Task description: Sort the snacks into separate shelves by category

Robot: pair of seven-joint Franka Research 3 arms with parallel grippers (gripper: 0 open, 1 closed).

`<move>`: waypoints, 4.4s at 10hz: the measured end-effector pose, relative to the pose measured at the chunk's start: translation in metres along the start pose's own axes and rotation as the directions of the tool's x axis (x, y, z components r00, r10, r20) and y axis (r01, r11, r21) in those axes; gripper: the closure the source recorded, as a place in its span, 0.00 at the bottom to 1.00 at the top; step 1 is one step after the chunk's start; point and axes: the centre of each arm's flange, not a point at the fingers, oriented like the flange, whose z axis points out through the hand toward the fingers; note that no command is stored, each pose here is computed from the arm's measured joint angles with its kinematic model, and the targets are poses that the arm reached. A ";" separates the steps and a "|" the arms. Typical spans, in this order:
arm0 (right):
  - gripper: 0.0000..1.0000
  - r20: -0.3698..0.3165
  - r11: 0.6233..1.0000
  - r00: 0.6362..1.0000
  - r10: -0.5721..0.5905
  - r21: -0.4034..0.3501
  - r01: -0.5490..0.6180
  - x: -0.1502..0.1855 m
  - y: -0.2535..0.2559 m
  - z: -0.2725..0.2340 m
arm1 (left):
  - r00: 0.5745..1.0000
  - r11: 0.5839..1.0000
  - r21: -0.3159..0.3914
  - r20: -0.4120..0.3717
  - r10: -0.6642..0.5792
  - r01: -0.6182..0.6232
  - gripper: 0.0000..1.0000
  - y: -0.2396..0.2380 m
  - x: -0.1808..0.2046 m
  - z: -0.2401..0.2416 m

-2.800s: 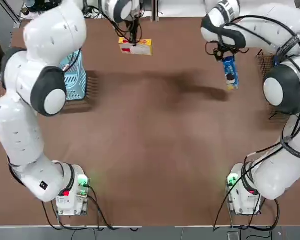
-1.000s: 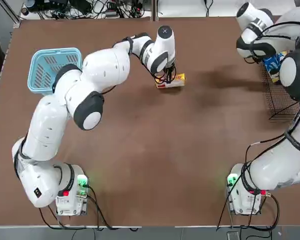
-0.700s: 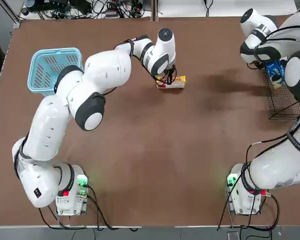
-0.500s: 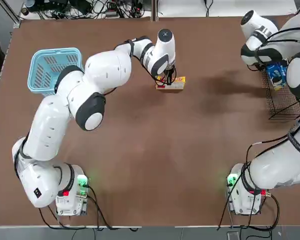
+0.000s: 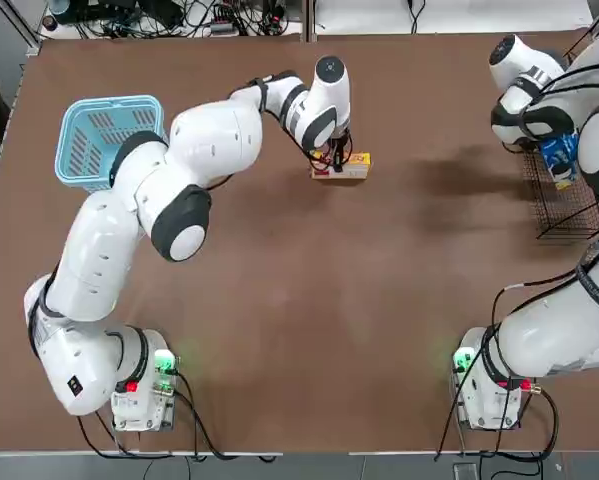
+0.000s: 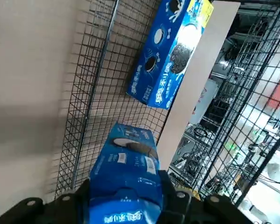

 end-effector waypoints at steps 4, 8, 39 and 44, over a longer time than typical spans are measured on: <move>0.44 -0.032 1.000 0.999 -0.007 -0.021 0.007 -0.004 0.014 0.021 | 1.000 0.998 -0.051 0.010 -0.024 0.025 0.25 0.025 0.003 -0.059; 0.40 -0.055 1.000 0.998 -0.003 -0.018 0.002 -0.007 0.025 0.039 | 0.994 0.988 -0.111 0.000 -0.108 0.107 0.23 0.079 0.049 -0.134; 0.00 0.413 0.023 0.804 0.427 0.884 -0.467 0.045 -0.097 -0.227 | 0.538 0.532 0.200 -0.025 0.842 -0.823 0.00 0.103 0.496 -0.466; 0.00 0.139 -0.040 0.913 0.384 0.990 -0.133 0.047 -0.124 -0.184 | 0.276 0.252 0.190 0.111 0.955 -0.949 0.00 0.095 0.486 -0.458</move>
